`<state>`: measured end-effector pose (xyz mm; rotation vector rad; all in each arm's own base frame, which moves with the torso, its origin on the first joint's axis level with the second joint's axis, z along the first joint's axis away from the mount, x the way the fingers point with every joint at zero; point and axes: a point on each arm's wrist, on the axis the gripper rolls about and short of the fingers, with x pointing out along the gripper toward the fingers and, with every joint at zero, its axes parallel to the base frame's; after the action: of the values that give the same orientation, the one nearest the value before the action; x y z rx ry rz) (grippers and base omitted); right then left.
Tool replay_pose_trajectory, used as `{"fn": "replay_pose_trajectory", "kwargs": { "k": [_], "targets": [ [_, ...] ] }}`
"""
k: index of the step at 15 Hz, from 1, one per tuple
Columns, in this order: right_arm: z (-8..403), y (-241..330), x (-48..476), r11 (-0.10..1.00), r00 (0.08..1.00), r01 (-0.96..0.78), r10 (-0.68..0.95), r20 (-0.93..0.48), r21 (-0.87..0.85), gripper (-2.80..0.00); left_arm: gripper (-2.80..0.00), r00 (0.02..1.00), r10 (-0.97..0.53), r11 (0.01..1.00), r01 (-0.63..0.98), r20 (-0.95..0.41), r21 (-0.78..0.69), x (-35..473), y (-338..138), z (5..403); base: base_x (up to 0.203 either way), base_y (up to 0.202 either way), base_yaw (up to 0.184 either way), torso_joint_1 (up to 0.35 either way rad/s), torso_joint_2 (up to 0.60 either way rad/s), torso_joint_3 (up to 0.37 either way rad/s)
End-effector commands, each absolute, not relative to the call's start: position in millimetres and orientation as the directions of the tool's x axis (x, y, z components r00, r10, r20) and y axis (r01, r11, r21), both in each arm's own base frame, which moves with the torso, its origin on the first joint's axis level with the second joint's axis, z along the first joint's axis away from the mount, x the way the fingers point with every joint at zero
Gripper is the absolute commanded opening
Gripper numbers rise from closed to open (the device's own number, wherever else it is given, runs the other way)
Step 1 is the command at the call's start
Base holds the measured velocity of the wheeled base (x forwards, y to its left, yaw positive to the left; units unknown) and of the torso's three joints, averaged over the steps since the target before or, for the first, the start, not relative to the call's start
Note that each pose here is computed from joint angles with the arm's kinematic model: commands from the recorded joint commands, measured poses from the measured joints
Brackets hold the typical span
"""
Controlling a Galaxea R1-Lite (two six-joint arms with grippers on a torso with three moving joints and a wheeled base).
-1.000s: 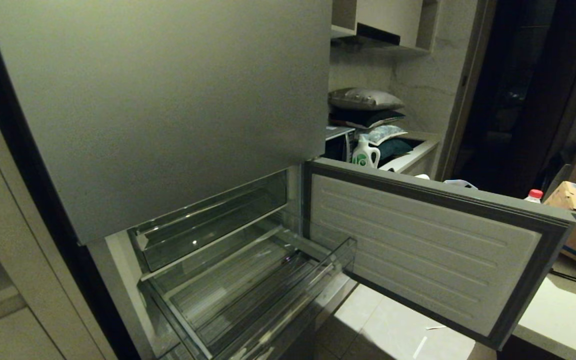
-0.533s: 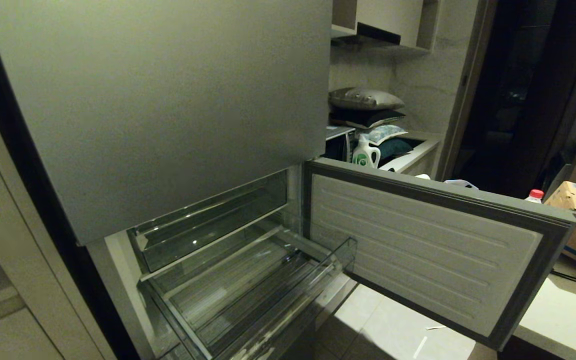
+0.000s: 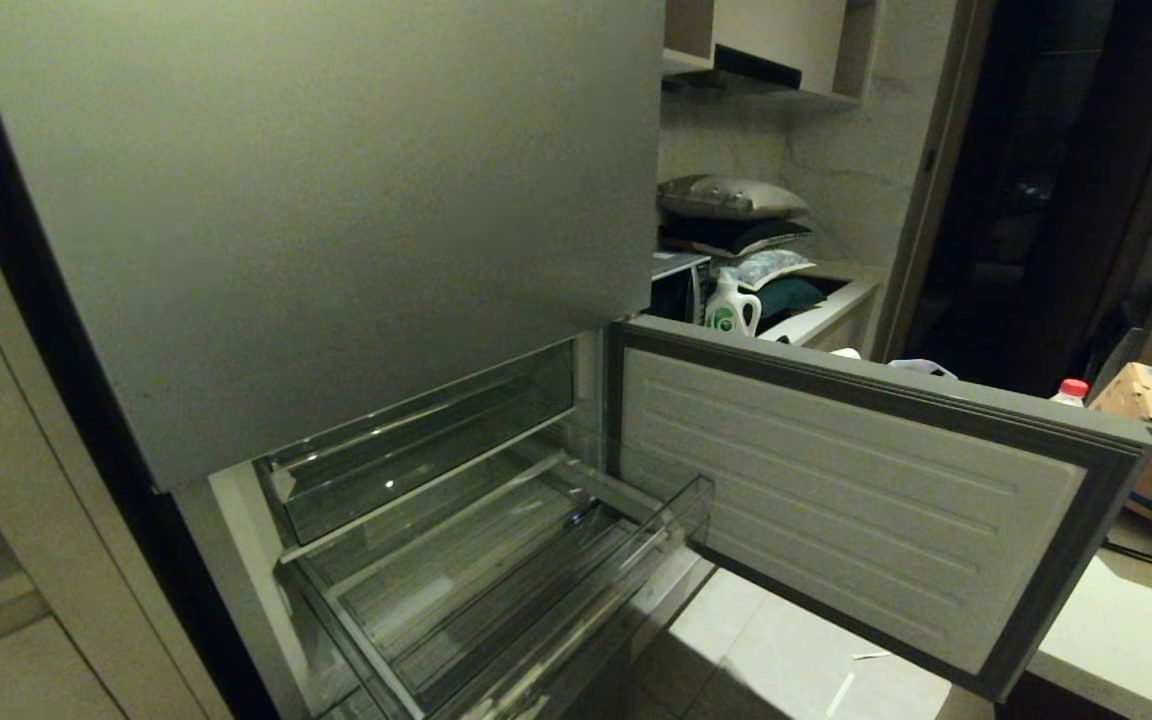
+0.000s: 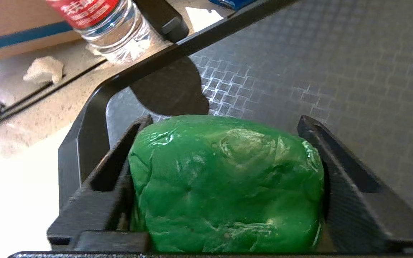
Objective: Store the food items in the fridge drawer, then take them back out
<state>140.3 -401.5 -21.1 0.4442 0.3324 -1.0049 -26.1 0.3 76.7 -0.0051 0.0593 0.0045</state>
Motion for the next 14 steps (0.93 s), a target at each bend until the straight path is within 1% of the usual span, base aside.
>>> {"fn": "replay_pose_trajectory", "kwargs": {
  "k": [1,5,14],
  "targets": [
    [-21,-403,141,0.456,0.501,0.864,-0.734,-0.459,0.213,0.00,-2.80,0.998,0.005,1.000,-0.005,-0.060,-0.006,-26,0,77,0.000,0.000,0.000,0.000,0.00,0.000],
    [-11,-404,139,0.454,0.501,0.865,-0.746,-0.439,0.214,0.00,-2.80,0.998,0.005,1.000,-0.005,-0.060,-0.006,-26,0,77,0.000,0.000,0.000,0.000,0.00,0.000],
    [-13,-404,138,0.441,0.487,0.873,-0.751,-0.446,0.210,0.00,-2.80,0.998,0.005,1.000,-0.005,-0.060,-0.006,-26,0,77,0.000,0.000,0.000,0.000,0.00,0.000]
  ]
}}
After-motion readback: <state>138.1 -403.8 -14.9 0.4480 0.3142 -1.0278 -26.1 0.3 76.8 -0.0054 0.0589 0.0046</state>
